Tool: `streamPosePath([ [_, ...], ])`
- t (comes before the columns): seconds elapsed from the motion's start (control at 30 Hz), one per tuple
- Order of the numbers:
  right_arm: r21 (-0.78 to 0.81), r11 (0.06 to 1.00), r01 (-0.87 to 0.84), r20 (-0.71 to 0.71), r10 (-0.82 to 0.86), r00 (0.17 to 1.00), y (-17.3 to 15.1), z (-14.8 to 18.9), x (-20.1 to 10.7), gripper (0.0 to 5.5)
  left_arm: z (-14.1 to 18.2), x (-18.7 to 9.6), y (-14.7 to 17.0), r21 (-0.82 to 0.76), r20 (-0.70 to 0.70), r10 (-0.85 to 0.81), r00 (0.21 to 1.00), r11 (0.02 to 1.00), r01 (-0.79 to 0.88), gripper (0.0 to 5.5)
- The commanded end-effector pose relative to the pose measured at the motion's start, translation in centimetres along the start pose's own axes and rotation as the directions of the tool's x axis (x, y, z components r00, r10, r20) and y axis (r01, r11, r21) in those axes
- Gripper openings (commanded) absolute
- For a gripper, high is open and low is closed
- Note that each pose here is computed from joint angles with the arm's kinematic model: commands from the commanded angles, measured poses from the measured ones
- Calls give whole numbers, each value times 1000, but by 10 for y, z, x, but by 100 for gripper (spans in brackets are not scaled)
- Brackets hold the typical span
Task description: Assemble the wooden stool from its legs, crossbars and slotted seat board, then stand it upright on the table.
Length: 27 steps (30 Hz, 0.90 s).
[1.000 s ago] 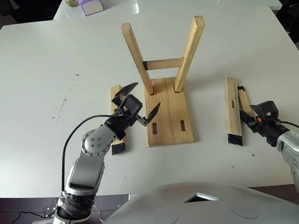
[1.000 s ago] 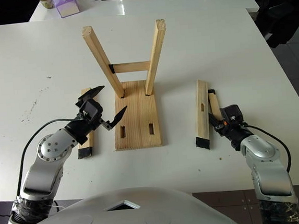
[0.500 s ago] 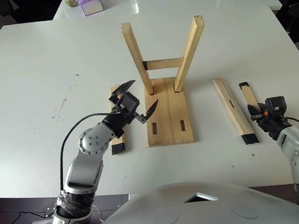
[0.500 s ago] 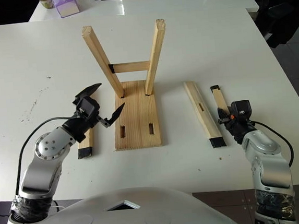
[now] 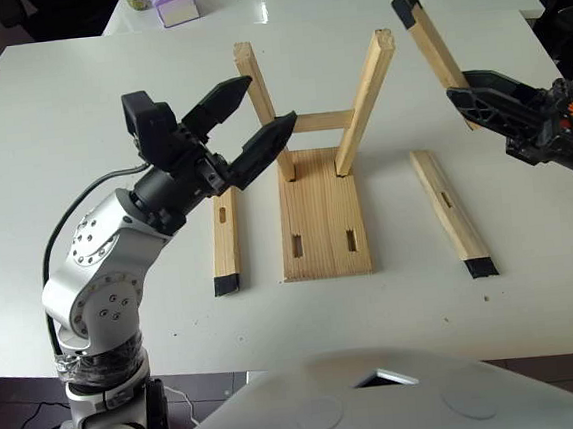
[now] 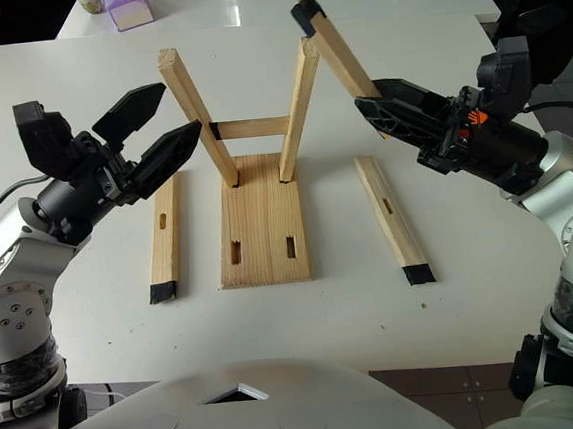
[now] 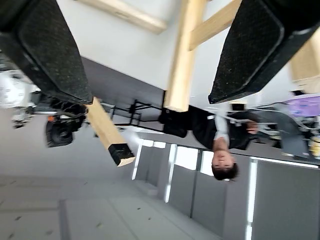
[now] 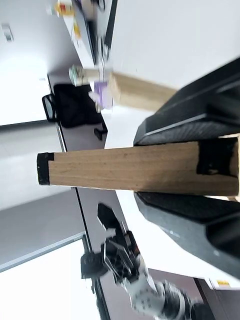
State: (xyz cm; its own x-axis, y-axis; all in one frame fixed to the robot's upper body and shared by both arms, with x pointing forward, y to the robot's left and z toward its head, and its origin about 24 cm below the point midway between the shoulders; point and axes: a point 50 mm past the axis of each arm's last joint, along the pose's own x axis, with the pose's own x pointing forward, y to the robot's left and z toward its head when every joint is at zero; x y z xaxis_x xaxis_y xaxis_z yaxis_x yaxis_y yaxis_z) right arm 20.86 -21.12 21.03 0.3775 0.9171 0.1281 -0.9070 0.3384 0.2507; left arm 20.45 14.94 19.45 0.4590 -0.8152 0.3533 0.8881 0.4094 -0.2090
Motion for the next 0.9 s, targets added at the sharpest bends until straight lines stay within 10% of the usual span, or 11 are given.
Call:
streamPosePath([
  [0.03, 63, 985, -162, -10, 162, 987, -1, 15, 15, 131, 5, 13, 0, -100, -36, -86, 996, 992, 82, 374],
  [0.4, 248, 900, -358, 27, 363, 931, -2, 14, 39, 131, 14, 39, -10, -202, -44, -312, 949, 933, 298, 372],
  [0.9, 123, 924, -362, -123, 376, 918, 1, -5, 57, 131, 11, 47, -9, -211, -119, -366, 923, 918, 337, 372],
])
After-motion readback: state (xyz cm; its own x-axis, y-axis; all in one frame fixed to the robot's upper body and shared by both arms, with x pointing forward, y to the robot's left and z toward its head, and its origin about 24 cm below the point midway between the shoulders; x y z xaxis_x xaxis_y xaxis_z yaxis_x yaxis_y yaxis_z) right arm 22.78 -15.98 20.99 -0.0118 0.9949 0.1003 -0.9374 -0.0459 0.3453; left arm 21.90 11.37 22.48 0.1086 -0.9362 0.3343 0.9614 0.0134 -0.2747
